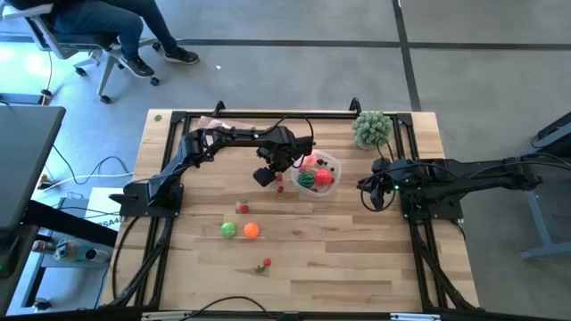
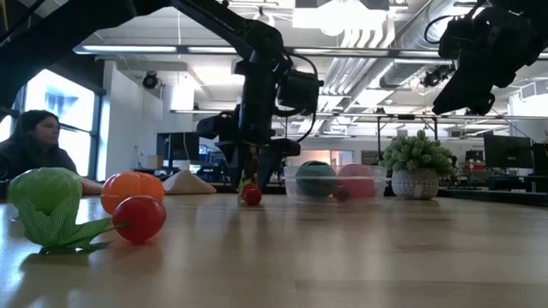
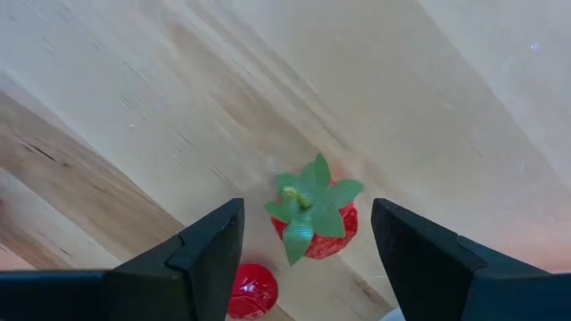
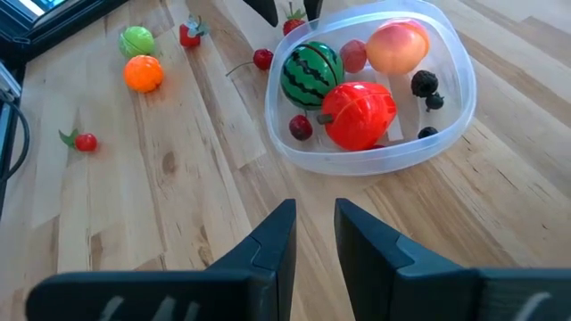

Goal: Pick and placing Produce into tupperware
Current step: Put the strawberry into the transparent bin

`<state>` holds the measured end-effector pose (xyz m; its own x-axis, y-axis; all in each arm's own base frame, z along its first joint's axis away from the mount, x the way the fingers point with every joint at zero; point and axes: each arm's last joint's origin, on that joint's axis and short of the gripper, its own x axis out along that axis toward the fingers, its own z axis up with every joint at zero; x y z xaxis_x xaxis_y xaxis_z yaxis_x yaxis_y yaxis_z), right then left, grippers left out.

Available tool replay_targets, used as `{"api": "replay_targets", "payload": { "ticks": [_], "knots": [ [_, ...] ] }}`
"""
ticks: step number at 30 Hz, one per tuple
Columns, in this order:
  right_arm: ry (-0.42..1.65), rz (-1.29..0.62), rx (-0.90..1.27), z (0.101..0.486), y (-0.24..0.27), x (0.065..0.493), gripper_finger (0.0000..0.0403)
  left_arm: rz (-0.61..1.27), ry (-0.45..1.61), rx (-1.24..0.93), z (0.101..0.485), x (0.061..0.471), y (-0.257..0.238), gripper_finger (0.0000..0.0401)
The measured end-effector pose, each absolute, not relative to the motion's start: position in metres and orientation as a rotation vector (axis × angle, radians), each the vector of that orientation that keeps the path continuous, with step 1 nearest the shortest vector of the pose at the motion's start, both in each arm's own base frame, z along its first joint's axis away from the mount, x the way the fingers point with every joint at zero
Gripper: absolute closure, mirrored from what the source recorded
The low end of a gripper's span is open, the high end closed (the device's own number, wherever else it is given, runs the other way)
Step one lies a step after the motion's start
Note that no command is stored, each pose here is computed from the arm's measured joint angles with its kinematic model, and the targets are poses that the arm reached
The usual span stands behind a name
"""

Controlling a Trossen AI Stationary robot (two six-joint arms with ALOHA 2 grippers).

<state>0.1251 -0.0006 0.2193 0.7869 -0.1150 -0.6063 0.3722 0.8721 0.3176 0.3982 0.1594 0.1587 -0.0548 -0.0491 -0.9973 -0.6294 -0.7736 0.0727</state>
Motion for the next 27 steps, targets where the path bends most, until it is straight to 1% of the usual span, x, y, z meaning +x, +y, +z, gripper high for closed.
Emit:
{"api": "replay_targets", "payload": {
  "ticks": [7,16,27],
  "knots": [
    [0.613,-0.272,0.443,0.2193,-0.0006,0.1251,0.0331,1.896,0.686,-1.818,0.1586,0.4003,0.1557,0.0157],
    [0.614,-0.271,0.443,0.2193,-0.0005,0.1252,0.0331,1.900,0.677,-1.882,0.1586,0.4020,0.1545,0.0166],
    [0.612,-0.257,0.448,0.2198,-0.0002,0.1246,0.0331,1.910,0.655,-1.919,0.1586,0.4037,0.1520,0.0167]
  ]
}}
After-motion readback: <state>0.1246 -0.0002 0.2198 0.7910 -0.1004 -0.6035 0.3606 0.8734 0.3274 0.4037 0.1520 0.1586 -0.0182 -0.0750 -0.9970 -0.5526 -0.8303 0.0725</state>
